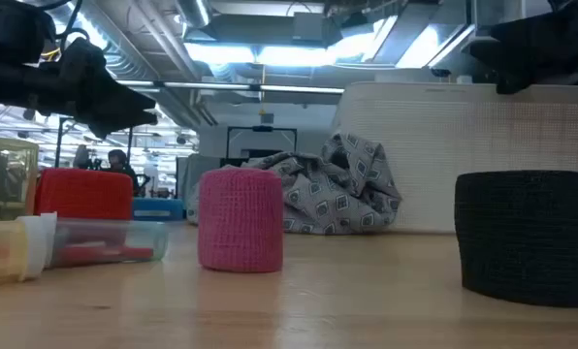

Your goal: Pick & place medical supplies in basket/bin

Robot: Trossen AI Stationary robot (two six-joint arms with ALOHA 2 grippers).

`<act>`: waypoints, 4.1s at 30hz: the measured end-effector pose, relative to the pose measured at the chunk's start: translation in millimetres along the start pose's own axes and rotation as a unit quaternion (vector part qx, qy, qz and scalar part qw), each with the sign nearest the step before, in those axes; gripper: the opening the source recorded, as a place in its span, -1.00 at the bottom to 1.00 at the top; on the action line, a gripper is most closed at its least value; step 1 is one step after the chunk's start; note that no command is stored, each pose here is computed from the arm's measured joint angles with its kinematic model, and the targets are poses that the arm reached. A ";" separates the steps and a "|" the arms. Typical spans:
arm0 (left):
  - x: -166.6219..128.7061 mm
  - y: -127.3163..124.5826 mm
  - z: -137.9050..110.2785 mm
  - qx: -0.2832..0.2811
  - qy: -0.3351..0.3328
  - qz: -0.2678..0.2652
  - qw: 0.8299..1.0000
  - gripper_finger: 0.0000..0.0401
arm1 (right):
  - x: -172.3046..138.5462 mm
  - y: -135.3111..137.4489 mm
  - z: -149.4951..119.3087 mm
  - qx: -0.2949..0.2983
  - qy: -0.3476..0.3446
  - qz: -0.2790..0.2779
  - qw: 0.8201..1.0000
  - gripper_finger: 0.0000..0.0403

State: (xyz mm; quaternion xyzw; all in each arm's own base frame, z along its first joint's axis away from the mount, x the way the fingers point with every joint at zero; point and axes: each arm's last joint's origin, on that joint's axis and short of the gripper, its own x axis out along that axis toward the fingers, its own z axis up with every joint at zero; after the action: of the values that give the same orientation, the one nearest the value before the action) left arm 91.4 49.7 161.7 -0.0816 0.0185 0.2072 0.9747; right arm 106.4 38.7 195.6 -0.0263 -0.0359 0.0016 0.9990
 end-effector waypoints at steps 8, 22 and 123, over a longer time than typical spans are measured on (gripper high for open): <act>0.0 0.0 0.0 0.000 0.000 0.000 1.000 0.16 | 0.0 0.1 0.1 0.000 0.000 0.002 1.000 0.04; 0.0 0.0 0.0 0.000 0.000 0.000 1.000 0.17 | 0.0 0.1 0.1 0.000 0.000 0.001 1.000 0.04; 2.0 -1.5 15.6 -0.024 -0.082 0.022 0.996 0.17 | -0.3 -4.3 3.3 -0.017 -0.009 -0.071 0.997 0.04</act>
State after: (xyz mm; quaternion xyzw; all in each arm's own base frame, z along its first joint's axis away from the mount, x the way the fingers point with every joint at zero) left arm 93.9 51.7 177.2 -0.0873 -0.0644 0.2354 0.9658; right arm 105.8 34.5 199.1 -0.0404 -0.0463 -0.0700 0.9957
